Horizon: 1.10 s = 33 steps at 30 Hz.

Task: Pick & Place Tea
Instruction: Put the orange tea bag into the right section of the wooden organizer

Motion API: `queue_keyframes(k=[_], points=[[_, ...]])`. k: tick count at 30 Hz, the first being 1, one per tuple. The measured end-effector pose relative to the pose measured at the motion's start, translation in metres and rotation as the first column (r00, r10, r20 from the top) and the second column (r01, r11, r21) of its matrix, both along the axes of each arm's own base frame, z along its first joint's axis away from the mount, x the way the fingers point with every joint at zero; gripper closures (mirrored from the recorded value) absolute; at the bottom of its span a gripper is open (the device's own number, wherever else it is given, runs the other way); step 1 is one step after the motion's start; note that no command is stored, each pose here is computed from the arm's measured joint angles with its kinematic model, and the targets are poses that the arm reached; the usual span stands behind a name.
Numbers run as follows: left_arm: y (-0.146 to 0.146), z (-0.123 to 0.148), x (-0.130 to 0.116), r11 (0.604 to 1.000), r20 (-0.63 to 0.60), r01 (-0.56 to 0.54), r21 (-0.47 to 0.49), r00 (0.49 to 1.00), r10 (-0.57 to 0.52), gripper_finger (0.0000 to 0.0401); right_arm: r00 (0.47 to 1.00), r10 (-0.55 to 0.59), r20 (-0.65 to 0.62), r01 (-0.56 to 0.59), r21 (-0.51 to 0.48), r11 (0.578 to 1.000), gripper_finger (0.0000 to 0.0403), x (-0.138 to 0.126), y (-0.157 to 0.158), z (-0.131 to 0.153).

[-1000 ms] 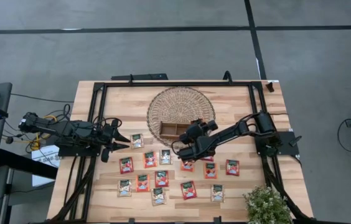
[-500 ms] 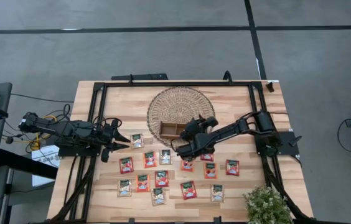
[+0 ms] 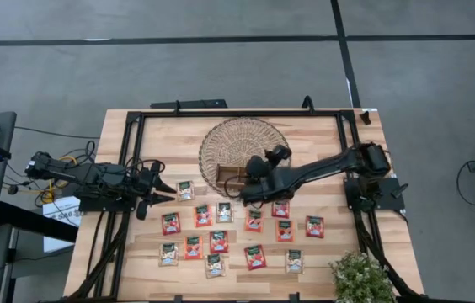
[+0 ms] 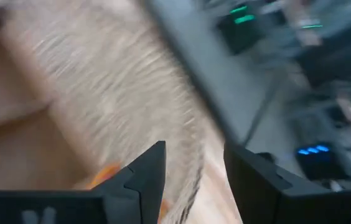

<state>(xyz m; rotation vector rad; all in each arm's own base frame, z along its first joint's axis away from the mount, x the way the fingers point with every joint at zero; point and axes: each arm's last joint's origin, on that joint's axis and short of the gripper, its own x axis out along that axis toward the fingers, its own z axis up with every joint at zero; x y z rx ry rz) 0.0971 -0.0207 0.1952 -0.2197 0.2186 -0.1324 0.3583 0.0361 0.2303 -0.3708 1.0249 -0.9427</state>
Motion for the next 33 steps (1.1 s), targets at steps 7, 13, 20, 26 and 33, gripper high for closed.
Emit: queue_keyframes(k=[7, 13, 20, 26, 33], points=[[0.0, 0.0, 0.0, 1.0, -0.001, 0.015, -0.003, 1.0, -0.015, 0.0298, 0.939, 0.319, -0.127, -0.264, 0.328, 0.907, 0.0264, -0.009, -0.021, 0.032], [-0.001, 0.0, 0.0, 0.999, -0.003, 0.045, -0.014, 0.999, -0.045, 0.0298, 0.873, 0.483, -0.063, -0.41, 0.442, 0.798, 0.0278, -0.018, -0.062, 0.057], [-0.002, 0.0, 0.0, 0.998, -0.007, 0.058, -0.038, 0.998, -0.059, 0.0298, 0.768, 0.638, 0.049, -0.544, 0.575, 0.611, 0.0282, -0.033, -0.1, 0.069], [-0.002, 0.0, 0.0, 0.996, -0.012, 0.052, -0.067, 0.999, -0.053, 0.0298, 0.679, 0.734, 0.018, -0.55, 0.675, 0.492, 0.0281, -0.044, -0.109, 0.062], [-0.002, 0.0, 0.0, 0.996, -0.012, 0.052, -0.067, 0.999, -0.053, 0.0298, 0.602, 0.793, -0.089, -0.47, 0.763, 0.443, 0.028, -0.037, -0.114, 0.032]])
